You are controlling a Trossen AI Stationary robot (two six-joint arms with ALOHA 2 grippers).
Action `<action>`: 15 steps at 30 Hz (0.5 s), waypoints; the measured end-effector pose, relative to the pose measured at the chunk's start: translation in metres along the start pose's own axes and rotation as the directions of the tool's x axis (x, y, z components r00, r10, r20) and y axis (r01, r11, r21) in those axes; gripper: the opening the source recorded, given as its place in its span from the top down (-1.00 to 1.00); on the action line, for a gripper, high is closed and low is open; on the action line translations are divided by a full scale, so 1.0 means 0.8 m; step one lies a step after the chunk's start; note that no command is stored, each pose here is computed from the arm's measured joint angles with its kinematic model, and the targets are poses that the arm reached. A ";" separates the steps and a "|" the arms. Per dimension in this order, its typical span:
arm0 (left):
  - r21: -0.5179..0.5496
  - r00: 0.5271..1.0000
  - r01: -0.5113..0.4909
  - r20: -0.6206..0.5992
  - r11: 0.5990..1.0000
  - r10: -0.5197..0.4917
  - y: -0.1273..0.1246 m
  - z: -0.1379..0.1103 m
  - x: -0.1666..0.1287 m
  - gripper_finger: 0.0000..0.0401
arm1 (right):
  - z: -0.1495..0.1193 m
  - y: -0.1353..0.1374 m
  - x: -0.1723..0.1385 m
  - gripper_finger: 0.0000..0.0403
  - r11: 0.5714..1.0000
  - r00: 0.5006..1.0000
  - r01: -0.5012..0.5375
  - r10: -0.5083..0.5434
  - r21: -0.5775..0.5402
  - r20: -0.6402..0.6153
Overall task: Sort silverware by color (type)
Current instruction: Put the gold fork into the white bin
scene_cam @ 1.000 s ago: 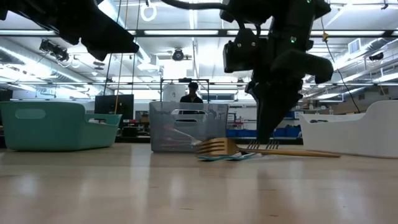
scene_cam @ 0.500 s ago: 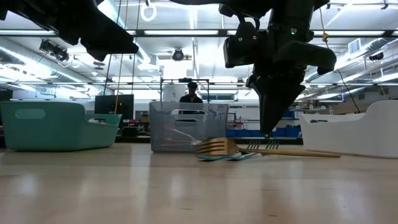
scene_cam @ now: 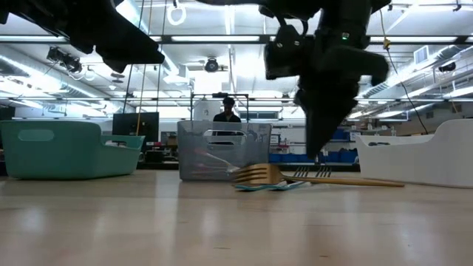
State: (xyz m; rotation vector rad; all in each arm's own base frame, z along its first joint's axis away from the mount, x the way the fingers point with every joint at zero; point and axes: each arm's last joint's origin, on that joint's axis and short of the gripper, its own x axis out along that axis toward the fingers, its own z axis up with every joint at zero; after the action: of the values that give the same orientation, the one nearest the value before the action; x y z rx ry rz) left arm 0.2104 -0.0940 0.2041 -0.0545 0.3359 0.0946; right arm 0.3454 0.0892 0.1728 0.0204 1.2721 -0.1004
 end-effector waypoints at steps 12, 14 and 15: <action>0.001 1.000 0.002 0.000 1.000 -0.002 0.000 0.000 0.000 0.26 | -0.014 -0.002 0.017 0.56 1.000 1.000 -0.003 0.003 0.022 -0.010; 0.002 1.000 0.002 0.000 1.000 -0.002 0.000 0.000 0.000 0.26 | -0.017 -0.003 0.020 0.53 1.000 1.000 -0.003 0.003 0.021 -0.012; 0.002 1.000 0.002 0.000 1.000 -0.002 0.000 0.000 0.000 0.26 | -0.019 -0.003 0.021 0.53 1.000 1.000 0.000 0.000 0.021 -0.016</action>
State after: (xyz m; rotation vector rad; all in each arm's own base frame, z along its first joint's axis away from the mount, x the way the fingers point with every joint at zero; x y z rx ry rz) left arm 0.2103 -0.0944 0.2041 -0.0528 0.3361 0.0925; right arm 0.3357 0.0868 0.1522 0.0391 1.2867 -0.1137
